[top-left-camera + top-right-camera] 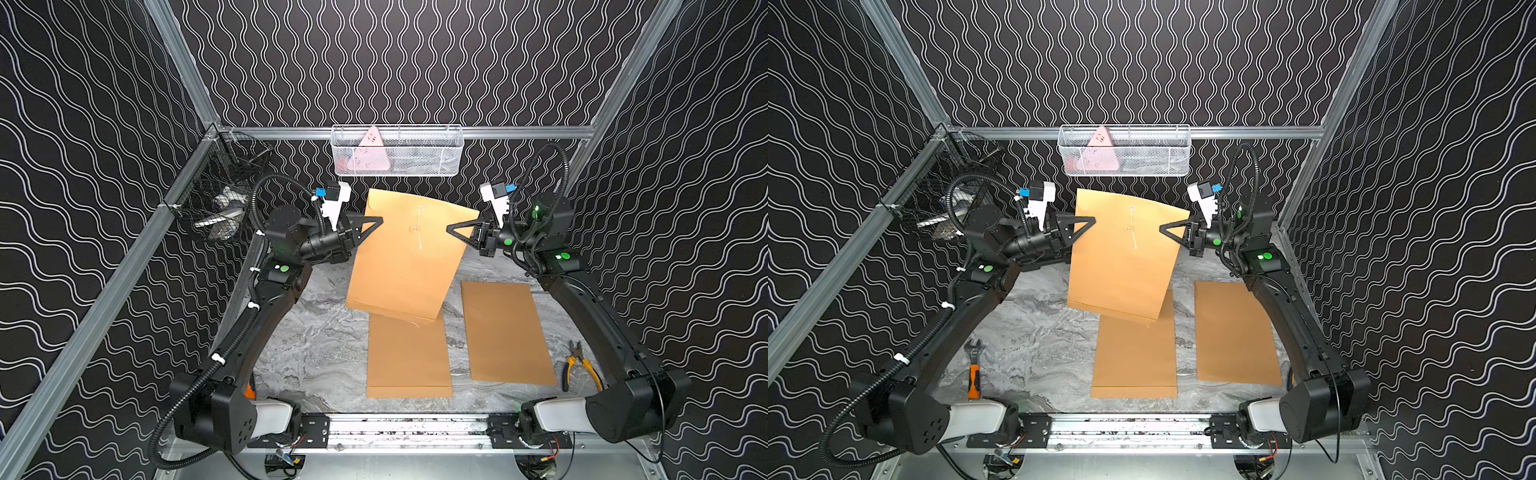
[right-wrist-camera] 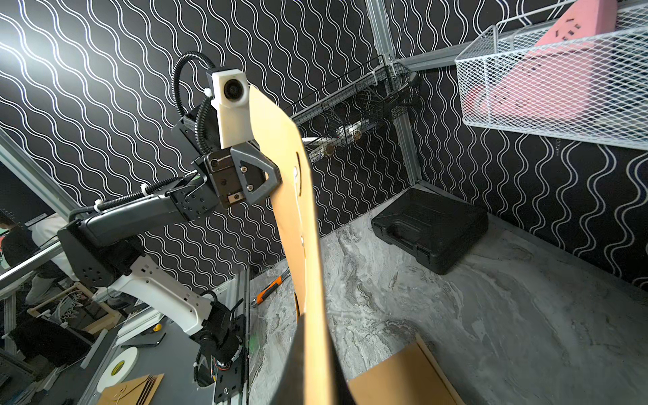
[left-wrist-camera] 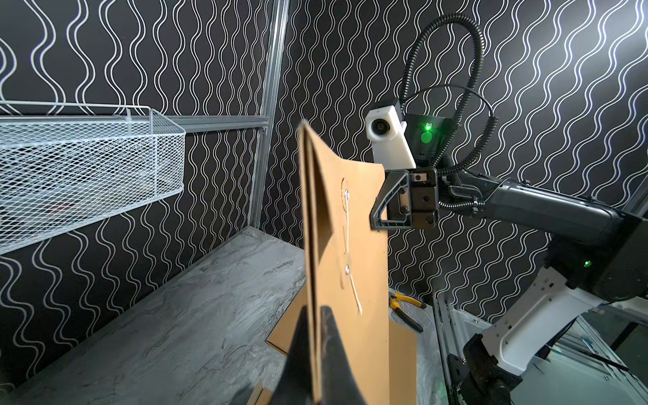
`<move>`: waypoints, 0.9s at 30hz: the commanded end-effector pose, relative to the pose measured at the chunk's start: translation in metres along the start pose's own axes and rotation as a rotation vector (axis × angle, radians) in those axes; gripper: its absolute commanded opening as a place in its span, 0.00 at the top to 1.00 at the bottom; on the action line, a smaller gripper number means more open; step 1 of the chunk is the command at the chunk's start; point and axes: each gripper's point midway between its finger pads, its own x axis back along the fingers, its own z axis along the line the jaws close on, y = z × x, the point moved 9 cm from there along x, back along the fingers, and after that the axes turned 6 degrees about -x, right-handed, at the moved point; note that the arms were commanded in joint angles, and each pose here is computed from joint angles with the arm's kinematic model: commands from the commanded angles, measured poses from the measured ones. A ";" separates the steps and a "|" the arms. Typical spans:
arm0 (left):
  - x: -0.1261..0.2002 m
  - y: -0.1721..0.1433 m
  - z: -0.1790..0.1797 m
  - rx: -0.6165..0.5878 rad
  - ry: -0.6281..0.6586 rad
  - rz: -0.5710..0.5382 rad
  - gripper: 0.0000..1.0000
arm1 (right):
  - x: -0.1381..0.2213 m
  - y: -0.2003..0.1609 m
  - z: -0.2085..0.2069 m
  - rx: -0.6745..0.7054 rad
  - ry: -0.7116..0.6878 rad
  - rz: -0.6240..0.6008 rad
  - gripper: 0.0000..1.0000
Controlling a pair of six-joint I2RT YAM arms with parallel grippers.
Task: Open the file bag
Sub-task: Pick up the file bag from the center of the board.
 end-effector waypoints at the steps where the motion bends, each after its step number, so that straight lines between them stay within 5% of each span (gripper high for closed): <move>1: 0.001 0.010 -0.005 -0.027 -0.019 -0.036 1.00 | -0.001 -0.001 0.001 0.009 0.031 0.010 1.00; 4: 0.004 0.011 -0.007 -0.028 0.001 -0.044 1.00 | -0.002 -0.002 -0.002 -0.004 0.002 0.004 0.98; 8: 0.008 0.011 -0.008 -0.027 0.070 -0.034 1.00 | 0.002 -0.006 -0.008 -0.025 -0.100 -0.016 0.67; 11: 0.012 0.011 -0.009 -0.029 0.120 -0.014 1.00 | 0.007 -0.013 -0.013 -0.050 -0.221 -0.030 0.58; 20: 0.020 0.014 -0.014 -0.038 0.206 0.016 1.00 | 0.023 -0.028 -0.011 -0.096 -0.525 -0.072 0.64; 27: 0.025 0.022 -0.024 -0.047 0.191 -0.002 1.00 | -0.024 -0.035 0.013 -0.021 -0.556 -0.026 0.66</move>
